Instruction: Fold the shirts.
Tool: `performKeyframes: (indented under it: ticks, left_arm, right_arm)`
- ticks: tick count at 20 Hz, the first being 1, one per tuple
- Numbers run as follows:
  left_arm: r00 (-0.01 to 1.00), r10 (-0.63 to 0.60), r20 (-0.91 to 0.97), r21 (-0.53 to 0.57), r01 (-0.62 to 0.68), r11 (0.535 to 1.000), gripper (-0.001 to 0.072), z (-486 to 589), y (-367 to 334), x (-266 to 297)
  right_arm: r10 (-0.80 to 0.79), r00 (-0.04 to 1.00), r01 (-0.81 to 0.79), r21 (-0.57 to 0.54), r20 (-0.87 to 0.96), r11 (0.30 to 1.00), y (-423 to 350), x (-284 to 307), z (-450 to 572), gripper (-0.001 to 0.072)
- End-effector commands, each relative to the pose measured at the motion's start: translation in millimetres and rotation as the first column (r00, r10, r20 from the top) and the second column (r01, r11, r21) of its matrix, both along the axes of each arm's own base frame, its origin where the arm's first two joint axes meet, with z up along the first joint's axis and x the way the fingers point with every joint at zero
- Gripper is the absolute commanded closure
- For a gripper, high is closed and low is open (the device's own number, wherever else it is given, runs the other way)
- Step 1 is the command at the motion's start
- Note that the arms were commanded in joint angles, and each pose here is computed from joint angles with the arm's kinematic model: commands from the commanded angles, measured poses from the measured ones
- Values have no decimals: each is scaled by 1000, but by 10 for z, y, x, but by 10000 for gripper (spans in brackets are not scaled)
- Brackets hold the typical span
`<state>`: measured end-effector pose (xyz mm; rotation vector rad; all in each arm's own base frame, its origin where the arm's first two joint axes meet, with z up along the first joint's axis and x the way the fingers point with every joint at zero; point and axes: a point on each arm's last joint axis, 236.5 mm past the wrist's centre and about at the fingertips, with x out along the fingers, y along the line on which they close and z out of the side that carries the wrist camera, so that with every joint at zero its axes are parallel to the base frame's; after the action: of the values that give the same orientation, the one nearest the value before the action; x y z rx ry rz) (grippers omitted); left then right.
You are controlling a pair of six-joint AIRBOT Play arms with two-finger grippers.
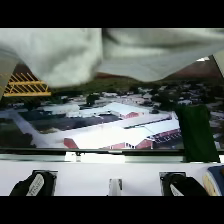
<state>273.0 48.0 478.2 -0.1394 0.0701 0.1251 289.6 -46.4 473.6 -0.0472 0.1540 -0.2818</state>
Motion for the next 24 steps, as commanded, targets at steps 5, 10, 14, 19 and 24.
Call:
performKeyframes:
  ticks: [5, 10, 14, 19, 24]
  left_arm:
    - [961, -124, -246, -198, 76, 977, 676, -1772, -197, 284]
    - [865, -294, -408, -344, 152, 926, 676, -3131, -700, 295]
    - [804, -376, -460, -368, 213, 905, 676, -3442, -981, 247]
    - [820, -370, -437, -360, 218, 907, 676, -3386, -979, 290]
    - [819, -372, -437, -362, 218, 906, 676, -3386, -982, 288]
  right_arm:
    - [31, 895, -22, 26, -444, 999, 313, 408, -1276, 689]
    - [58, 711, -69, 13, -701, 998, 732, 1162, -3270, 689]
    - [131, 666, 133, 291, -734, 947, 1196, 1419, -4517, 672]
    - [301, 512, -152, 259, -805, 954, 1483, 1250, -4517, 126]
    - [217, 387, -105, 191, -896, 976, 931, 607, -4246, 87]
